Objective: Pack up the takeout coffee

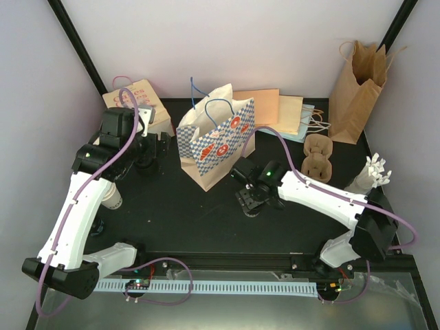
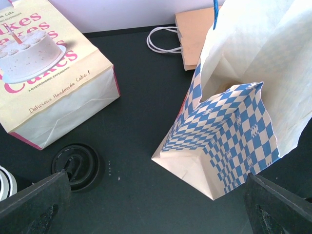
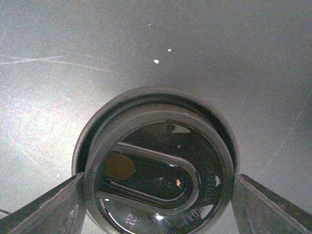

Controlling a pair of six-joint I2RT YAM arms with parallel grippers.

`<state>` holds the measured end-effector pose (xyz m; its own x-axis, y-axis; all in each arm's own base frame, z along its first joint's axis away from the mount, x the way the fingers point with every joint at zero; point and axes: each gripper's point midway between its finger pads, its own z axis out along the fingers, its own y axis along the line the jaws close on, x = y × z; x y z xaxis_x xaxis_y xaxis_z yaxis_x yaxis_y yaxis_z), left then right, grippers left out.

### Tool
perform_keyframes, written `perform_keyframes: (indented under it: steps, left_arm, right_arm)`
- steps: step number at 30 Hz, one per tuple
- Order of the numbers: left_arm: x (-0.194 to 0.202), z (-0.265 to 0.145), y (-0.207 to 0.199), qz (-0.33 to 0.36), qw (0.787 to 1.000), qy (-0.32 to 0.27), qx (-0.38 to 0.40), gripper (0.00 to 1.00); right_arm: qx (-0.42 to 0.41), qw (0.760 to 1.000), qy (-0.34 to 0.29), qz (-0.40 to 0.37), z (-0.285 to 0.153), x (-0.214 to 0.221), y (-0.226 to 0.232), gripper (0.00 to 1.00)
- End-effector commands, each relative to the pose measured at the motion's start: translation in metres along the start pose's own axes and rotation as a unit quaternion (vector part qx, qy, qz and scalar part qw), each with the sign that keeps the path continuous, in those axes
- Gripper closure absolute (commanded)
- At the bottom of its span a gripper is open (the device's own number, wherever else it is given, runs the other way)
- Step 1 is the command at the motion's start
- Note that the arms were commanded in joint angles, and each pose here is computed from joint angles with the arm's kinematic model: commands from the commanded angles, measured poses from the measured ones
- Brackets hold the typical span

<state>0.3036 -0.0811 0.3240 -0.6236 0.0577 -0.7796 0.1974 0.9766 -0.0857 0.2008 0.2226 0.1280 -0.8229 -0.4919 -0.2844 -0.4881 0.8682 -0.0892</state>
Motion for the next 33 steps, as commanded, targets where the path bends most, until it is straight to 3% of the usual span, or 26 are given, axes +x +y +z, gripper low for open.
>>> perform_keyframes:
  steps: [1,23,33]
  left_arm:
    - [0.002,-0.003,-0.001,0.01,1.0,-0.001,0.007,0.01]
    - [0.004,-0.003,-0.001,0.011,1.0,0.0,0.006,0.01]
    - [0.005,-0.002,-0.001,0.011,1.0,0.002,0.009,0.01]
  right_arm:
    - [-0.009,1.0,0.008,0.015,-0.002,-0.003,0.003,0.2]
    - [-0.01,0.999,0.032,0.016,0.008,-0.001,0.005,0.17]
    - [-0.008,0.999,0.028,0.013,0.004,-0.001,0.003,0.25]
